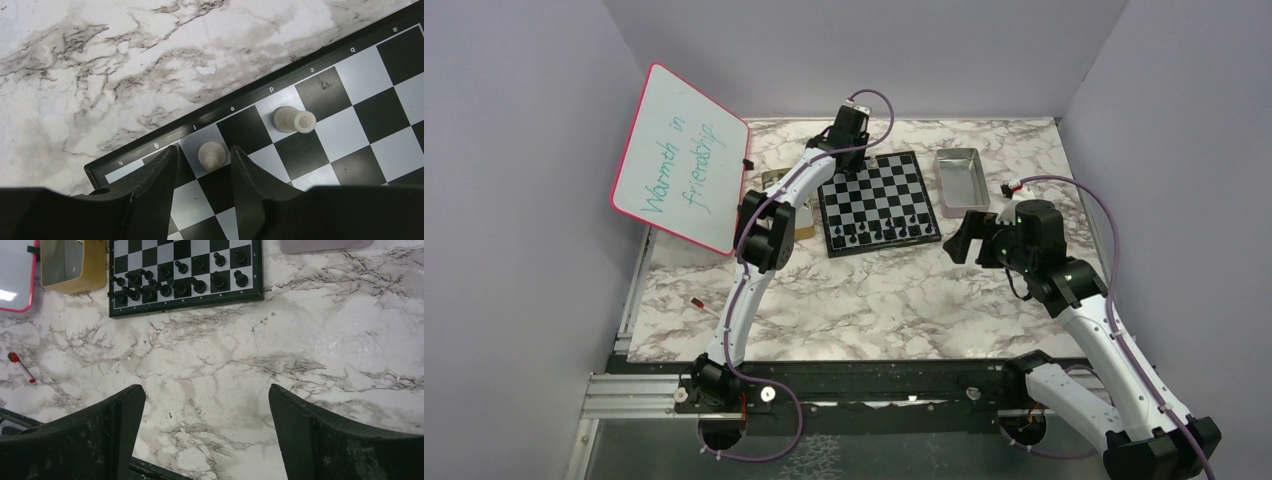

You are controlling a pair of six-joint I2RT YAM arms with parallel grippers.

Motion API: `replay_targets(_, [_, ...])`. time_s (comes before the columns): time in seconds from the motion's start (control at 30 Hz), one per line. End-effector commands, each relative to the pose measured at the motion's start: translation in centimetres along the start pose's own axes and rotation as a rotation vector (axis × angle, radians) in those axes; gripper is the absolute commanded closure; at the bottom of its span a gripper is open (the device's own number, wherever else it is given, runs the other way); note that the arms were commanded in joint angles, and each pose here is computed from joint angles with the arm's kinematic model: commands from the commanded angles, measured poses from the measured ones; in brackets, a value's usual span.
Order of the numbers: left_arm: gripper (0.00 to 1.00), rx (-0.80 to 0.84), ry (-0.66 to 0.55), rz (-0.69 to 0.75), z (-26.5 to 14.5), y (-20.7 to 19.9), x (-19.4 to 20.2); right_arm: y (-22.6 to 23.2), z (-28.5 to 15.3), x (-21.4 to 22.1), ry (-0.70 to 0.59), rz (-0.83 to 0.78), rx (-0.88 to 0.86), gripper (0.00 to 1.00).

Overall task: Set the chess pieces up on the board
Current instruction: Place the chess piece on the chessboard.

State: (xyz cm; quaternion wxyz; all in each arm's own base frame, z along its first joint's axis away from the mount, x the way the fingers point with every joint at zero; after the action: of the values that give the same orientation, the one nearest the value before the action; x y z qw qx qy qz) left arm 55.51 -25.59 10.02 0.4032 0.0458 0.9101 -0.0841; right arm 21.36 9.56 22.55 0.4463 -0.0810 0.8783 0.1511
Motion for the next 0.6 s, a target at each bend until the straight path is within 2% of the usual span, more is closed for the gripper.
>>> replay_targets(0.0, [0.54,-0.01,-0.012,0.017,-0.64,-0.02,-0.36,-0.08,-0.67,-0.7,-0.037,-0.001,0.014,0.0])
replay_targets(0.2, [0.53,-0.019,0.001,0.018,-0.15,0.12,0.28,-0.04,-0.65,-0.76,-0.036,-0.004,0.011,0.0])
replay_targets(0.57, [0.58,-0.026,-0.003,0.024,-0.25,0.22,0.16,-0.06,-0.49,-0.5,-0.035,-0.001,0.009,0.0])
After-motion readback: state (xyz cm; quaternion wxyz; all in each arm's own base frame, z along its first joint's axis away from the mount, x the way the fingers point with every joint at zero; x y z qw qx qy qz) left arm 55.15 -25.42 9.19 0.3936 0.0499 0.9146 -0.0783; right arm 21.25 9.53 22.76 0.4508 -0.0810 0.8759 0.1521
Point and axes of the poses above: each gripper's point midway between its finger pads, its own z axis out along the fingers, its own y axis along the line the jaws close on, x = y × z, the point moved 5 cm from there along -z, back along the fingers, and after that the axes turned 11 degrees about -z, right-handed, at the moved point
